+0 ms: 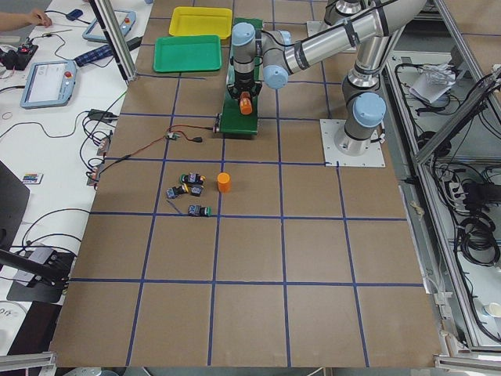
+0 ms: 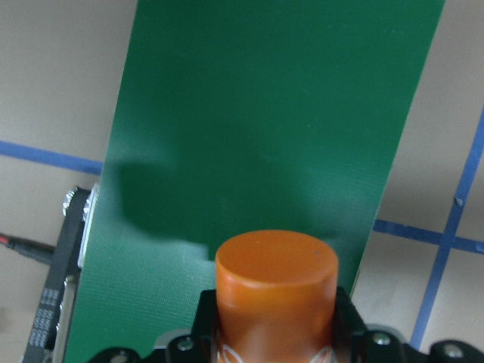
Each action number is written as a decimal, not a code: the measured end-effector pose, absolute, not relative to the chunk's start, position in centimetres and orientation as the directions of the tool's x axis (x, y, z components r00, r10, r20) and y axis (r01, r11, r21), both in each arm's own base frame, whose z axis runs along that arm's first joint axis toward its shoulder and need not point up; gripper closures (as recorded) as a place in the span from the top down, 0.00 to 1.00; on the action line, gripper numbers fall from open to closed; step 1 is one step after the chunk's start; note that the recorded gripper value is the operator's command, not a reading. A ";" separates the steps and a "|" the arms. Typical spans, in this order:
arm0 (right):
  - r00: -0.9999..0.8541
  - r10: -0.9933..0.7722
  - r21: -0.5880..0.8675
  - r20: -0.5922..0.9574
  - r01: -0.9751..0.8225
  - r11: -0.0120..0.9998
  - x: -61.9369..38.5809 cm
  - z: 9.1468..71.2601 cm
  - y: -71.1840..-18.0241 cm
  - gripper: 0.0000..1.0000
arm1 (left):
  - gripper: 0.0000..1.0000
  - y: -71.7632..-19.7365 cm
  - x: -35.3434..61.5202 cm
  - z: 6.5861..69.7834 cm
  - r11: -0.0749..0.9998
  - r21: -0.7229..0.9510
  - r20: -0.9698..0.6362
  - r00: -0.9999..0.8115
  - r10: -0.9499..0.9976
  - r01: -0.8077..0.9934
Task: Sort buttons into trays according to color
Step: 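Carry the orange cell with the left gripper onto the conveyor and release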
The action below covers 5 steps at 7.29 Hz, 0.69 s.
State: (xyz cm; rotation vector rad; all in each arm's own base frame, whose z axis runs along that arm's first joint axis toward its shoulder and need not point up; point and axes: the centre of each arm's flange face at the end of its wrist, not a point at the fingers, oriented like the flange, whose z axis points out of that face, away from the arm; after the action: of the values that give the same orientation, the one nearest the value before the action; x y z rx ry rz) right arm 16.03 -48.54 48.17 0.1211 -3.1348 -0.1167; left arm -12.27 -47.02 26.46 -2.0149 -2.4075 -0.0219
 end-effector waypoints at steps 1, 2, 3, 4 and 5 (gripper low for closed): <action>-0.997 -0.076 0.075 -0.001 -0.076 0.994 16.0 48.2 -48.6 1.00 | 1.00 -47.1 -12.3 25.7 0.173 0.002 -0.001 -0.173 0.985 0.985; -0.997 -0.075 0.074 -0.001 -0.075 0.994 16.0 48.2 -48.6 1.00 | 1.00 -47.1 -12.5 25.4 0.172 -0.014 -0.007 -0.172 0.985 0.985; -0.997 -0.074 0.075 -0.002 -0.074 0.994 16.0 48.2 -48.6 1.00 | 1.00 -47.2 -12.5 25.9 0.173 -0.031 -0.025 -0.174 0.984 0.984; -0.997 -0.074 0.075 -0.002 -0.073 0.994 15.9 48.2 -48.6 1.00 | 1.00 -47.6 -12.1 27.1 0.194 -0.040 -0.054 -0.196 0.979 0.980; -0.997 -0.073 0.075 -0.002 -0.073 0.994 15.9 48.2 -48.6 1.00 | 1.00 -48.8 -9.8 28.1 0.290 -0.050 -0.073 -0.293 0.953 0.956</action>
State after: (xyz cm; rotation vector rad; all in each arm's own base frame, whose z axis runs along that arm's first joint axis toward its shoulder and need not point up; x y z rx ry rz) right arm 15.90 -48.58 48.16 0.1144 -3.1363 -0.1186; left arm -9.85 -48.83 28.11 -1.8840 -2.5463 0.1328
